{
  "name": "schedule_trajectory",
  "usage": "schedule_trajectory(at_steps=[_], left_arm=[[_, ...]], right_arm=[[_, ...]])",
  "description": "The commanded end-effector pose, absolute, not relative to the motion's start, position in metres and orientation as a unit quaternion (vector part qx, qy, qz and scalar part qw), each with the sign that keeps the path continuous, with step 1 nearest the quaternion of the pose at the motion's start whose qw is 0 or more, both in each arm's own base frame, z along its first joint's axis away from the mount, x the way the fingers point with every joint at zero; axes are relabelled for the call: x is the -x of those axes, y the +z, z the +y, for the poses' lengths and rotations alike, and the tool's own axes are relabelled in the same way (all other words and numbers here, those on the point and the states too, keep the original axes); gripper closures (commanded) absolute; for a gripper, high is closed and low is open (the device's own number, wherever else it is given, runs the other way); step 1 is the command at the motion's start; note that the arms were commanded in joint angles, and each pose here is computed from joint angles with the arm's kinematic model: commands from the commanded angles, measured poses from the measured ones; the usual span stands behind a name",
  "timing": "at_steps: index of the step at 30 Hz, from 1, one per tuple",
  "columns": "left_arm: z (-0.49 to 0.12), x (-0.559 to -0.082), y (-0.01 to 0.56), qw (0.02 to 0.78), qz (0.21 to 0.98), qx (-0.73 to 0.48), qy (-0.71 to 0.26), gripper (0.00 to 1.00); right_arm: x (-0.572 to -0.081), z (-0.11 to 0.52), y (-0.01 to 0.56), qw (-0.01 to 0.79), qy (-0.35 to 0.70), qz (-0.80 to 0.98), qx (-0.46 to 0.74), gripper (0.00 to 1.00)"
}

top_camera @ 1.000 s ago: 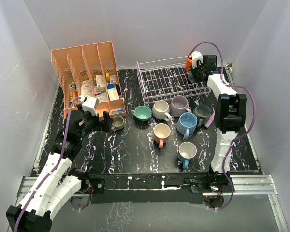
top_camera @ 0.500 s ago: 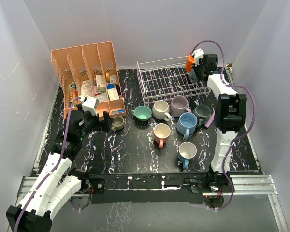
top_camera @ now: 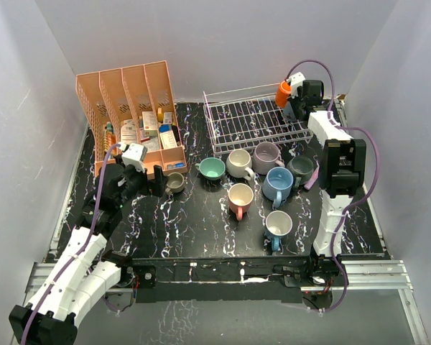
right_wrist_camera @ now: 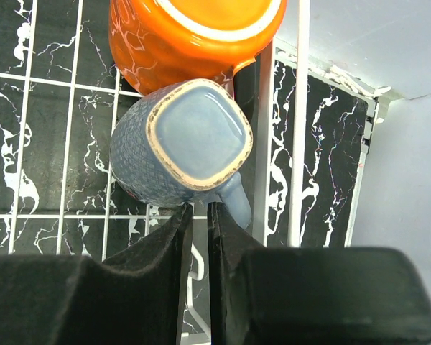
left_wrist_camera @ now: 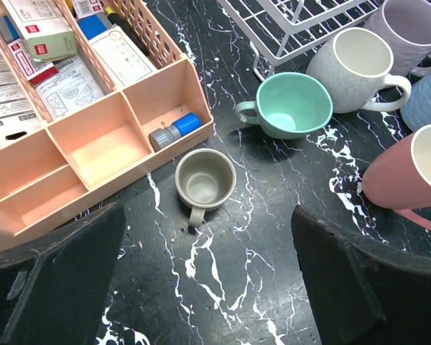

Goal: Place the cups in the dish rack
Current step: Pick up the cup at the center of the board.

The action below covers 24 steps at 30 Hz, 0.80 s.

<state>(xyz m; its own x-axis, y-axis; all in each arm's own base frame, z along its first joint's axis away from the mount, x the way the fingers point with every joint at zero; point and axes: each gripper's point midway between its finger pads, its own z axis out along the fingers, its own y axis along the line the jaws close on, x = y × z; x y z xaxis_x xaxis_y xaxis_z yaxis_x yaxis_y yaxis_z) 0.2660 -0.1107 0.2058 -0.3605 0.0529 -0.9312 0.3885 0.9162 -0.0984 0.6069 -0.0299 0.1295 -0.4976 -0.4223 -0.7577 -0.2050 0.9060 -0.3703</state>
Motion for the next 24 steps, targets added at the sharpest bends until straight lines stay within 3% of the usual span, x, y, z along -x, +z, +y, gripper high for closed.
schedule_trajectory(at_steps=[1,17,24], left_arm=[[-0.108,-0.267,0.205,0.55,0.811,-0.138,-0.145,0.03],[-0.11,-0.266,0.211,0.562,0.801,-0.136,-0.156,0.03],[-0.127,-0.262,0.216,0.535,0.81,-0.082,-0.226,0.03]], right_arm=[[-0.625,-0.032,0.17,0.524,-0.127,0.823,0.177,0.82],[-0.571,0.002,0.202,0.539,-0.047,0.813,0.214,0.81],[-0.528,0.039,0.23,0.552,0.043,0.792,0.256,0.75]])
